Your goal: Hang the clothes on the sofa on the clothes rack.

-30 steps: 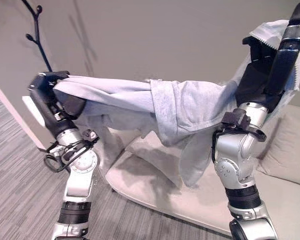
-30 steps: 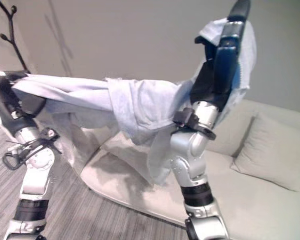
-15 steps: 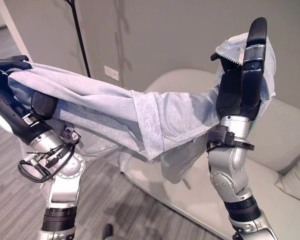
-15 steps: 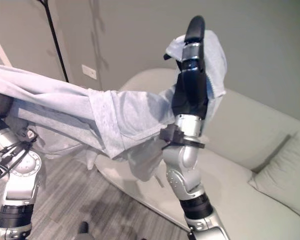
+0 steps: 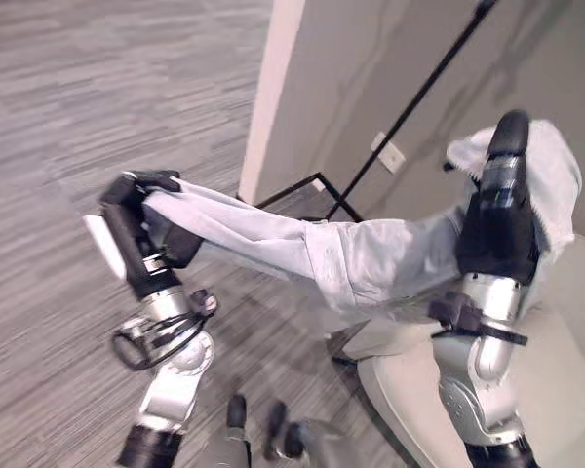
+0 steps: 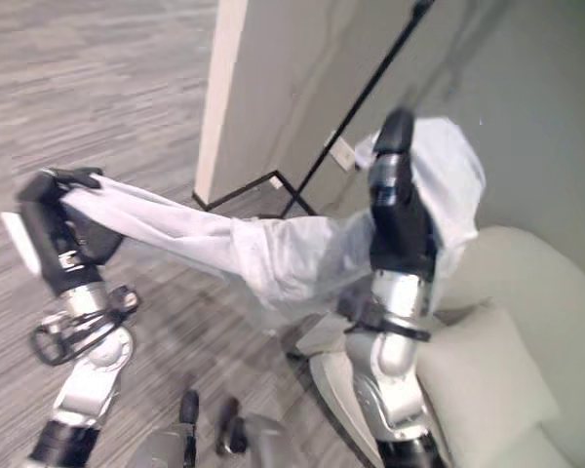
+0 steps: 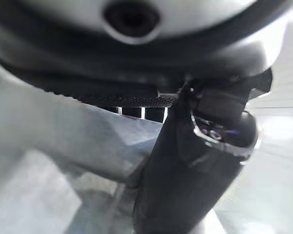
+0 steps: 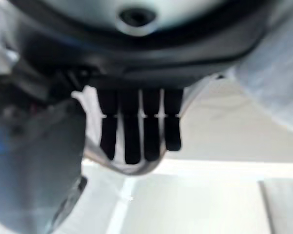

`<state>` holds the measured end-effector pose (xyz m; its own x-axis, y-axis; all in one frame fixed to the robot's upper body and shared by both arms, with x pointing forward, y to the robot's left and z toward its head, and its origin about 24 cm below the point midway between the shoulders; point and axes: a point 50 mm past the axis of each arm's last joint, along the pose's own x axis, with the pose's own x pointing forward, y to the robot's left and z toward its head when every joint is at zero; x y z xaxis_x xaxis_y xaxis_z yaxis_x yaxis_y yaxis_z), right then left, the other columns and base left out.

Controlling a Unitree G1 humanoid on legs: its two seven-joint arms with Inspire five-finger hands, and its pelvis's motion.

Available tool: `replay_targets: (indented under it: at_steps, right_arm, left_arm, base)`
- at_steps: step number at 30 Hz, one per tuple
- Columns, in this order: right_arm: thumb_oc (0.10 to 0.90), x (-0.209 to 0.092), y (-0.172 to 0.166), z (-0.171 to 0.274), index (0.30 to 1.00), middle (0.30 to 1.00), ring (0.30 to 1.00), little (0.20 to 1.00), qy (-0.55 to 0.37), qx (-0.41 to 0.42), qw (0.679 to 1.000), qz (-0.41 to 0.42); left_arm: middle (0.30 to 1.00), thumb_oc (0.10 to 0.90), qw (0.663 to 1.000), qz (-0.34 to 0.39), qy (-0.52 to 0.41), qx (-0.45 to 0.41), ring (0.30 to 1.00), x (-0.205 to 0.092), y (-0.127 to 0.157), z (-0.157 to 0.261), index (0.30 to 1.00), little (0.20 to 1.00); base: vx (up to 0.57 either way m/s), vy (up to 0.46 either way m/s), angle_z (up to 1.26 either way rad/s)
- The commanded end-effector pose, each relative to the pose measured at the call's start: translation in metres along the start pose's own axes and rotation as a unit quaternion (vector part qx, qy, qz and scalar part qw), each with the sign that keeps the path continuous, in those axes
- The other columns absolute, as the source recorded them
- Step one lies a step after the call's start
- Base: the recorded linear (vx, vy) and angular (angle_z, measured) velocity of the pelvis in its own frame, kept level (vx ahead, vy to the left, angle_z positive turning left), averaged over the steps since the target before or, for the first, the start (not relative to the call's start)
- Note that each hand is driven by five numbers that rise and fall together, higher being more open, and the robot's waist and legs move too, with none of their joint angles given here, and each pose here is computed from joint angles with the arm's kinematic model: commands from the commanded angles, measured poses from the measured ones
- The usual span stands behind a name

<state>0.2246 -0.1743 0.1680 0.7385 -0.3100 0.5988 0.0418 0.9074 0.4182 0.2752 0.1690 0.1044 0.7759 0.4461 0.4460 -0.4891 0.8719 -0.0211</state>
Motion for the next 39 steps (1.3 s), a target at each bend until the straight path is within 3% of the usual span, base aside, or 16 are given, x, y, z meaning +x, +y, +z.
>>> replay_targets:
  at_steps: [1, 6, 8, 14, 15, 24, 31, 34, 39]
  right_arm:
    - [0.400, 0.023, 0.009, 0.046, 0.300, 0.300, 0.300, 0.300, -0.147, 0.030, 0.988, 0.025]
    - [0.400, 0.020, 0.004, 0.059, 0.300, 0.300, 0.300, 0.300, -0.174, 0.005, 0.984, 0.026]
    - [0.400, 0.019, 0.003, 0.063, 0.300, 0.300, 0.300, 0.300, -0.187, -0.008, 0.982, 0.016]
    - [0.400, 0.013, 0.001, 0.088, 0.300, 0.300, 0.300, 0.300, -0.258, -0.131, 0.957, 0.008]
    - [0.400, 0.013, 0.001, 0.099, 0.300, 0.300, 0.300, 0.300, -0.297, -0.173, 0.939, 0.005]
    - [0.400, 0.022, -0.004, 0.091, 0.300, 0.300, 0.300, 0.300, -0.285, -0.220, 0.933, 0.012]
    - [0.400, 0.046, -0.003, 0.078, 0.300, 0.300, 0.300, 0.300, -0.278, -0.192, 0.941, -0.007]
    - [0.400, 0.061, -0.014, 0.068, 0.300, 0.300, 0.300, 0.300, -0.232, -0.094, 0.968, -0.023]
    - [0.400, 0.066, -0.024, 0.060, 0.300, 0.300, 0.300, 0.300, -0.187, -0.020, 0.982, -0.008]
  left_arm:
    - [0.300, 0.400, 0.975, -0.043, -0.208, -0.069, 0.300, 0.027, -0.001, 0.082, 0.300, 0.300]
    - [0.300, 0.400, 0.976, -0.036, -0.205, -0.058, 0.300, 0.026, 0.008, 0.078, 0.300, 0.300]
    - [0.300, 0.400, 0.977, -0.004, -0.212, -0.032, 0.300, 0.031, 0.022, 0.076, 0.300, 0.300]
    - [0.300, 0.400, 0.968, -0.005, -0.249, 0.000, 0.300, 0.042, 0.025, 0.084, 0.300, 0.300]
    - [0.300, 0.400, 0.965, 0.002, -0.262, 0.003, 0.300, 0.045, 0.027, 0.088, 0.300, 0.300]
    - [0.300, 0.400, 0.959, 0.010, -0.284, 0.009, 0.300, 0.059, 0.010, 0.098, 0.300, 0.300]
    - [0.300, 0.400, 0.952, 0.010, -0.303, 0.048, 0.300, 0.073, -0.001, 0.102, 0.300, 0.300]
    - [0.300, 0.400, 0.955, 0.013, -0.290, 0.057, 0.300, 0.077, 0.001, 0.099, 0.300, 0.300]
    - [0.300, 0.400, 0.953, 0.031, -0.293, 0.072, 0.300, 0.092, 0.001, 0.101, 0.300, 0.300]
  base:
    - [0.31, -0.123, 1.40]
    - [0.24, -0.125, -0.13]
    - [0.33, 0.137, -2.76]
    - [0.25, 0.282, -2.37]
    - [0.12, 0.290, -1.37]
    - [0.06, 0.206, -0.38]
    - [0.06, 0.059, -0.38]
    - [0.18, -0.152, -0.37]
    - [0.23, -0.194, -0.22]
